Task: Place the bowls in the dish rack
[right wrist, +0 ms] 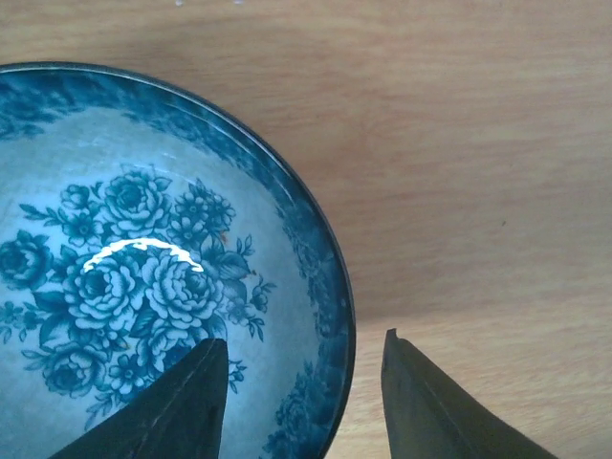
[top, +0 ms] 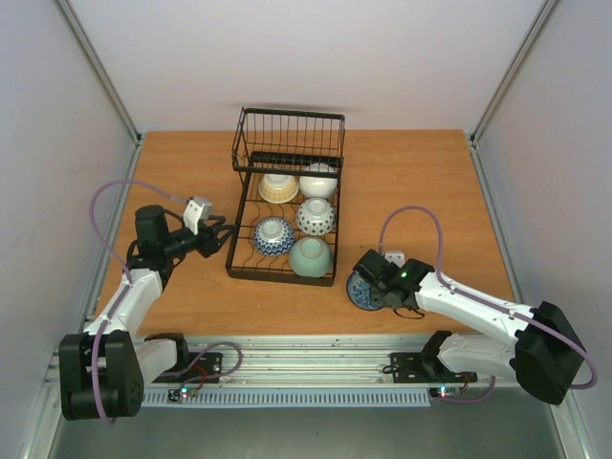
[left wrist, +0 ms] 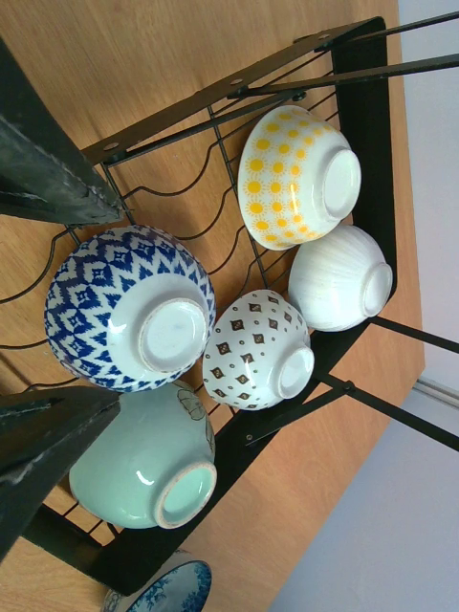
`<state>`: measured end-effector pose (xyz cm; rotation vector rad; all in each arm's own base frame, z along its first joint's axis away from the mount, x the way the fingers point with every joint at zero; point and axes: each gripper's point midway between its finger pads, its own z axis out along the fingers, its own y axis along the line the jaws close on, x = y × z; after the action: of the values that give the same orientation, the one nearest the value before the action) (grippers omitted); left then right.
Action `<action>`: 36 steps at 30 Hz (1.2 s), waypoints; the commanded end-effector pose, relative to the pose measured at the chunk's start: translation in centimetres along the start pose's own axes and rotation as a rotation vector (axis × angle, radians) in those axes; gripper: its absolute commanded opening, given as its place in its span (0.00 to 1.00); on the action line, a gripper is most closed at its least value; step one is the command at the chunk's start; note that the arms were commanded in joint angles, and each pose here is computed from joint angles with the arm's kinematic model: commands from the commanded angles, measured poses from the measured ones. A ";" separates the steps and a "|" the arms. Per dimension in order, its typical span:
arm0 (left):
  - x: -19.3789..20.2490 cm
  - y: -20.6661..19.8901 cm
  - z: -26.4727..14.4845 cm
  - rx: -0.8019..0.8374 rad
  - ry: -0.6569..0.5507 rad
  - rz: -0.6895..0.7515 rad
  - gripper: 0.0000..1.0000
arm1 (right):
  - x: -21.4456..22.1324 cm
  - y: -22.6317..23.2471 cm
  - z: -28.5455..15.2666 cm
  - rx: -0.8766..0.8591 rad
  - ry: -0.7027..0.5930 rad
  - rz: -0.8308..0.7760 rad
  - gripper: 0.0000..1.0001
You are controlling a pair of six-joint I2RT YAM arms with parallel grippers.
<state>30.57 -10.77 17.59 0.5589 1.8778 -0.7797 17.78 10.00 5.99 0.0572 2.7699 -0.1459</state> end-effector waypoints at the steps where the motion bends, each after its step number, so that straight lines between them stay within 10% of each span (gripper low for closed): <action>1: -0.5 0.1 0.1 0.008 -0.022 0.032 0.48 | 0.3 0.7 0.8 -0.032 0.011 0.052 0.39; 10: -0.5 0.1 0.1 0.010 -0.021 0.030 0.48 | 0.4 0.4 0.6 -0.028 0.008 0.061 0.02; 20: -0.2 -0.3 0.5 0.066 0.025 -0.021 0.49 | -3.8 0.8 -4.9 -0.129 -0.172 0.052 0.01; 36: 0.8 -4.7 0.1 0.316 0.120 -0.051 0.48 | -15.6 13.8 -11.3 -0.295 -0.390 -0.222 0.01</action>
<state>28.07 -13.20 17.16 0.6960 1.9354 -1.0583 26.93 21.29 18.37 -0.2089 2.4759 0.1524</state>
